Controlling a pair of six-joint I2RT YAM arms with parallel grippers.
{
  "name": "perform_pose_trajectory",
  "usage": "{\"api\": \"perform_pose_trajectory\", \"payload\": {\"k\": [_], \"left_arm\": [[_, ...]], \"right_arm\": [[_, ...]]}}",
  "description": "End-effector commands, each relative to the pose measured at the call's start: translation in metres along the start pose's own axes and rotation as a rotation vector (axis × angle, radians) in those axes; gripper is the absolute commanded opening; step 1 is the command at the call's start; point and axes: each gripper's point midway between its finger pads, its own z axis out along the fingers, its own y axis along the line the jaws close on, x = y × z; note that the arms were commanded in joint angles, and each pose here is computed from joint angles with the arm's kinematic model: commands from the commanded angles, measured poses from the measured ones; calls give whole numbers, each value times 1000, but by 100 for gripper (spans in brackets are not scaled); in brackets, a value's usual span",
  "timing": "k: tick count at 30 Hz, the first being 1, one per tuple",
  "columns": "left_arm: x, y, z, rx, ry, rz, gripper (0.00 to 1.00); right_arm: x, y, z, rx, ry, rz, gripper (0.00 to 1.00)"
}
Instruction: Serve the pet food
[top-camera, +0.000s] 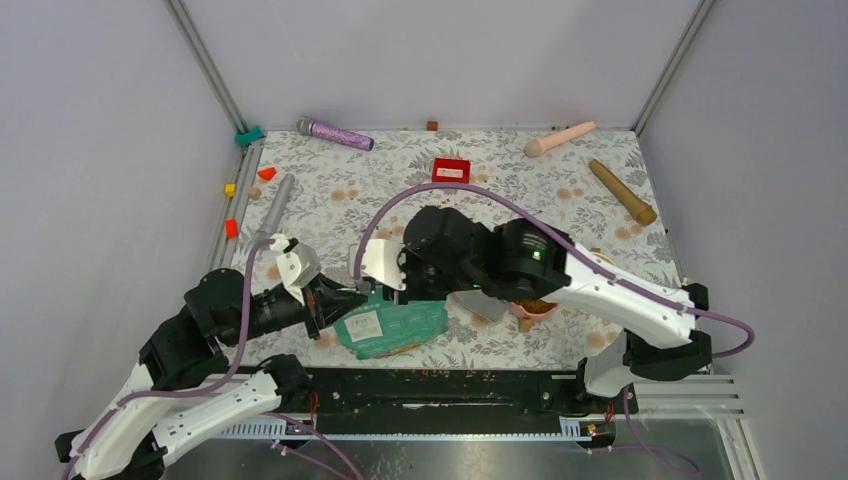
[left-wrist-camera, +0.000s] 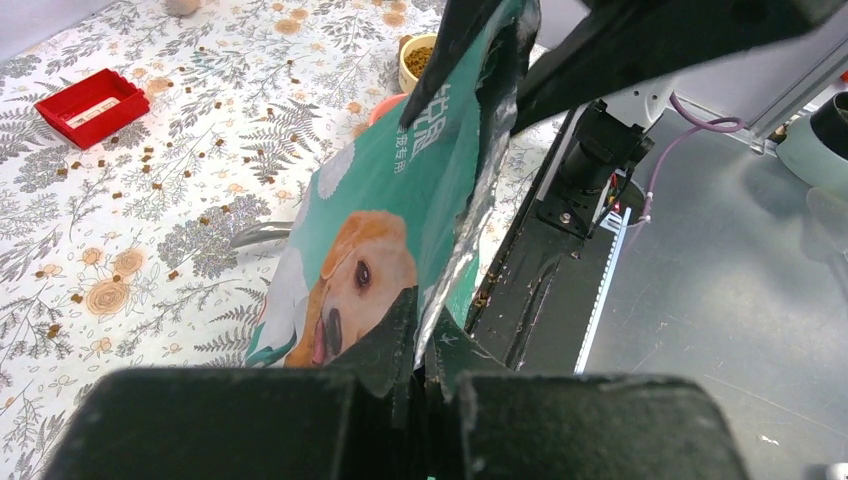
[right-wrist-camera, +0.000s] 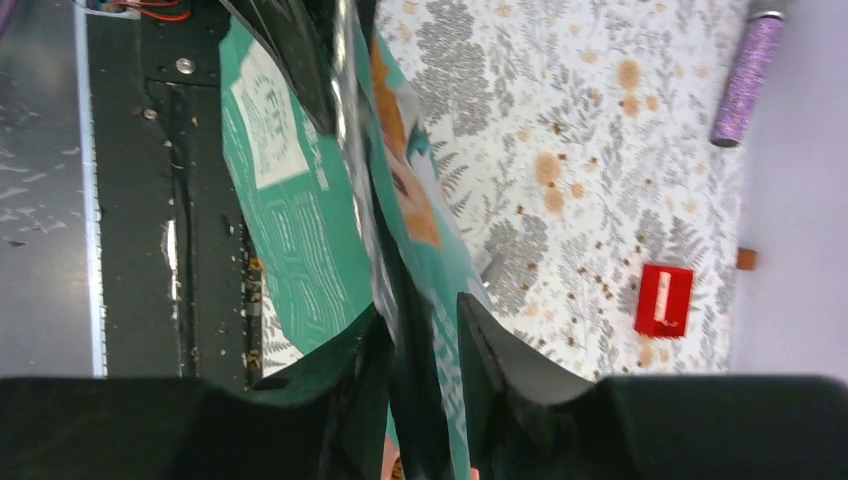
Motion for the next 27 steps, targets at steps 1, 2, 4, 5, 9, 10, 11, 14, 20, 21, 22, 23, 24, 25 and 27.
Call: {"api": "perform_pose_trajectory", "payload": {"k": [1, 2, 4, 5, 9, 10, 11, 14, 20, 21, 22, 23, 24, 25, 27], "left_arm": [[-38, -9, -2, 41, -142, 34, 0], [-38, -10, -2, 45, -141, 32, 0], [-38, -11, -2, 52, -141, 32, 0], [-39, -11, -3, 50, -143, 33, 0], [-39, -11, -3, 49, -143, 35, 0], [-39, -11, -2, 50, -142, 34, 0], [-39, -10, -3, 47, -143, 34, 0], [-39, -11, -3, 50, -144, 37, 0], [-39, -11, -4, 50, -146, 41, 0], [-39, -11, -4, 51, -146, 42, 0], [-38, -11, -3, 50, -144, 43, 0], [-38, -10, -3, 50, -143, 42, 0], [-39, -10, -3, 49, -145, 43, 0], [-39, -10, -3, 48, -146, 43, 0], [-39, -9, -3, 41, -144, 41, 0]], "right_arm": [[9, -24, -41, 133, -15, -19, 31], [10, -23, -41, 129, -18, -22, 12], [10, -20, -43, 118, -39, -19, 0], [10, -16, -45, 100, -41, -21, 0], [15, -25, -50, 151, -15, -18, 1], [16, -28, -51, 164, -14, -21, 11], [19, -28, -52, 162, -4, -32, 21], [30, -22, -54, 112, 24, -92, 33], [37, -18, -67, 37, -6, -68, 0], [38, -19, -70, 40, -3, -67, 0], [41, -22, -72, 50, 4, -68, 0], [45, -24, -73, 55, 15, -76, 3], [49, -27, -74, 65, 21, -78, 10], [51, -27, -74, 60, 22, -78, 15], [56, -22, -75, 20, 18, -86, 20]]}}
